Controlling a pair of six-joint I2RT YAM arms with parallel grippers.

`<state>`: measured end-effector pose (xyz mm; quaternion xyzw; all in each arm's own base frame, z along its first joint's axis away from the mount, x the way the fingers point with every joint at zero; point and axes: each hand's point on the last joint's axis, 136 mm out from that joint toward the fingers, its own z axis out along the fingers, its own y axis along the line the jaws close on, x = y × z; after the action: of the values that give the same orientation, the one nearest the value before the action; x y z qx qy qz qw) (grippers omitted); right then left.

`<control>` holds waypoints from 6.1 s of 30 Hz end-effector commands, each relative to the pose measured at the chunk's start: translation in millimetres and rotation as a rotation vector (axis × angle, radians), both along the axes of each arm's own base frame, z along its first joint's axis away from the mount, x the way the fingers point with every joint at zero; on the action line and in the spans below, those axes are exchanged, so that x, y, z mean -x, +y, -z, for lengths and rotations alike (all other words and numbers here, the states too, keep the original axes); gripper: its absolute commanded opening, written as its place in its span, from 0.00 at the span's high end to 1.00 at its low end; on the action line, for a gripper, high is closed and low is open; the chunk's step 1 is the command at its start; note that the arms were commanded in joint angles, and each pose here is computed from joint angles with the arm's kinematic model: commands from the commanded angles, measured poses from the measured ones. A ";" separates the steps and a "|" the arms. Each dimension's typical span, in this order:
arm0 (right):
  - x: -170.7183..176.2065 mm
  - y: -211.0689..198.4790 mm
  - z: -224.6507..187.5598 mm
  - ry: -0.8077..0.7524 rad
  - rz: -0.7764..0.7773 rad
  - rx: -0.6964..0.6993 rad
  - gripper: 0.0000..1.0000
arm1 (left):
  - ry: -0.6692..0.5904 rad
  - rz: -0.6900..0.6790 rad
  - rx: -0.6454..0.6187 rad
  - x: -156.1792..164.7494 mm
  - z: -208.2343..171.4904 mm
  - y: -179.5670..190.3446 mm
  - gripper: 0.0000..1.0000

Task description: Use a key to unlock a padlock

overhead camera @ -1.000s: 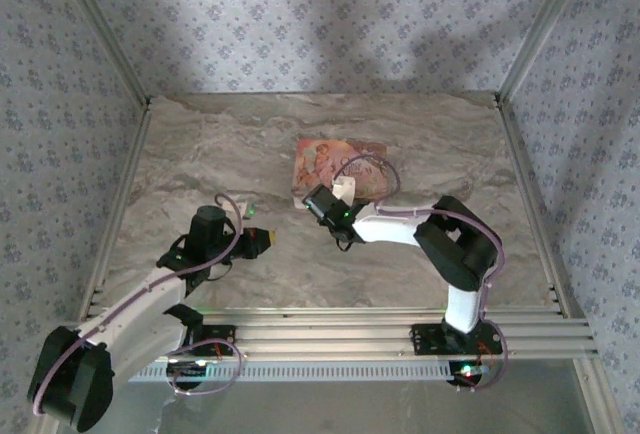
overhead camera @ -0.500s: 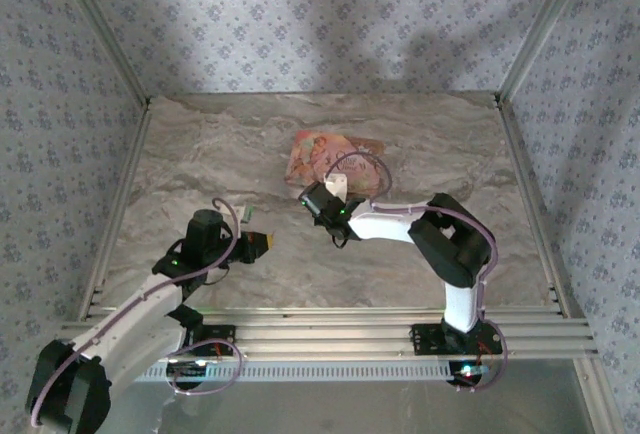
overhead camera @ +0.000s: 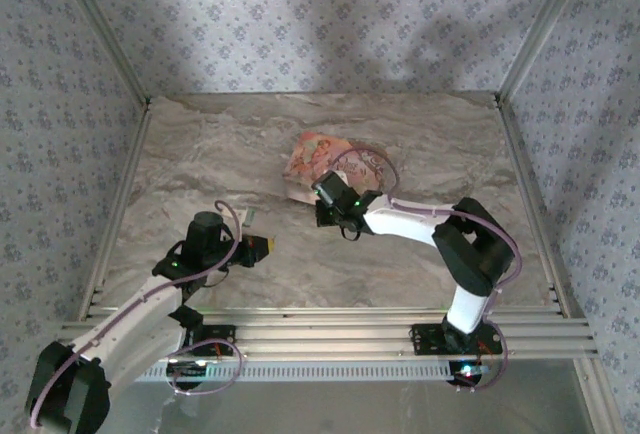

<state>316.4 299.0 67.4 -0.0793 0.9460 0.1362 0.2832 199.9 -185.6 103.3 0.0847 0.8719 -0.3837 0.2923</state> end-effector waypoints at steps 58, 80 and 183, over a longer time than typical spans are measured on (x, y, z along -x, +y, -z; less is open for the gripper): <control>-5.8 -70.1 12.0 -0.125 0.283 0.191 0.48 | 0.000 0.065 -0.016 5.3 1.0 -15.3 1.00; -13.2 -58.8 10.8 -0.096 0.209 0.120 0.85 | -0.017 0.057 -0.015 8.9 -0.4 -11.5 1.00; 50.7 -36.4 -93.6 0.355 0.011 -0.576 1.00 | -0.400 0.317 0.400 -52.7 -63.8 -169.5 1.00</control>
<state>277.0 247.4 146.2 0.0845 0.9184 0.3644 0.1287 248.8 -345.5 124.6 0.2186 0.7365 -0.5282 0.3615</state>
